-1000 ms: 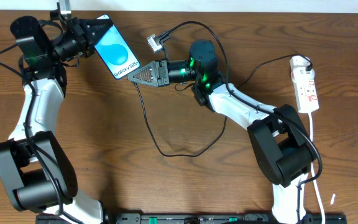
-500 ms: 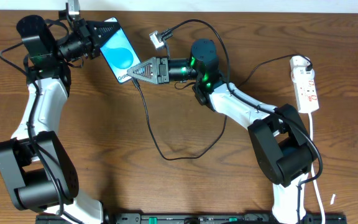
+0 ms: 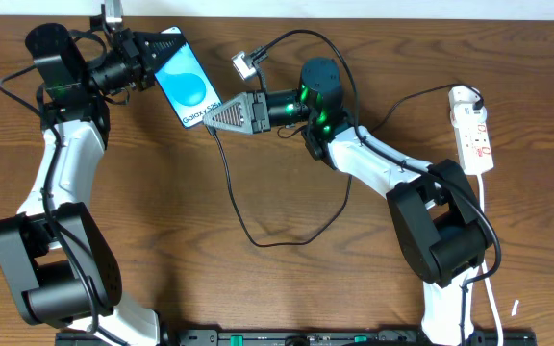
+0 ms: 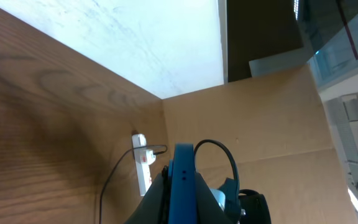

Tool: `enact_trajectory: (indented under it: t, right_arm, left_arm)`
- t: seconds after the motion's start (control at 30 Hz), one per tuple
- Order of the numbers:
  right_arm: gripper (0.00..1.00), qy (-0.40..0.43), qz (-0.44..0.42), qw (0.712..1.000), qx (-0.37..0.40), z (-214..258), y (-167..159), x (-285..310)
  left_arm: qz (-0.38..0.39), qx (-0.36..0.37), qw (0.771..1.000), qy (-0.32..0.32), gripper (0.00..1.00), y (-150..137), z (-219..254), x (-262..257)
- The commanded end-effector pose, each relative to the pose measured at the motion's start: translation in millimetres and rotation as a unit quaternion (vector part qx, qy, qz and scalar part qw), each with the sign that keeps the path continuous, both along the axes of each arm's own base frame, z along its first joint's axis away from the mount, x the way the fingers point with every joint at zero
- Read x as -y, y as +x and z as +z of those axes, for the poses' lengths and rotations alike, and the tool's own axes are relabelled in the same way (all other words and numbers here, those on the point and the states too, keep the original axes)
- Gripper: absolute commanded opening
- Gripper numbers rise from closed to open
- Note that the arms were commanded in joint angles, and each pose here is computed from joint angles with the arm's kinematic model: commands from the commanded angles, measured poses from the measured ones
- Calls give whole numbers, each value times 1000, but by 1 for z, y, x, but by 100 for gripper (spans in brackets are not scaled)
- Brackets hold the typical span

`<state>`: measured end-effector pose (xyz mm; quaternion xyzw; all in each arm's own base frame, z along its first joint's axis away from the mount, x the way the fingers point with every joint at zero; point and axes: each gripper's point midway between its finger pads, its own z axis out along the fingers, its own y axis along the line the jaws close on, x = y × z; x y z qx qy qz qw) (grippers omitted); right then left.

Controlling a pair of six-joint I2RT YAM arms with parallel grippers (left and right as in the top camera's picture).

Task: Plug charger to phone and switch on socket
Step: 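Press the USB-C plug fully into the phone port with the right gripper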

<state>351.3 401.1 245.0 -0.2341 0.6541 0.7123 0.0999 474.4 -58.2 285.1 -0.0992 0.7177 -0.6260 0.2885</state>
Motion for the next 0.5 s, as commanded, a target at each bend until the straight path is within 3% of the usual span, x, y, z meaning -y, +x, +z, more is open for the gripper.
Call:
enact_trajectory:
  t: [0.0,0.2,0.3,0.47]
  right_arm:
    - [48,1,30,999,15,-1,-8,1]
    - [12,2,40,999,21,-2,-13,0]
    - [4,2,41,999,23,-2,-13,0]
    - [1,2,41,999,23,-2,-13,0]
  left_arm:
    - [8,24,1000,7,7,0,16,-2]
    - [8,24,1000,7,7,0,16,-2]
    - [8,24,1000,7,7,0,16,-2]
    - [8,24,1000,7,7,0,16,-2]
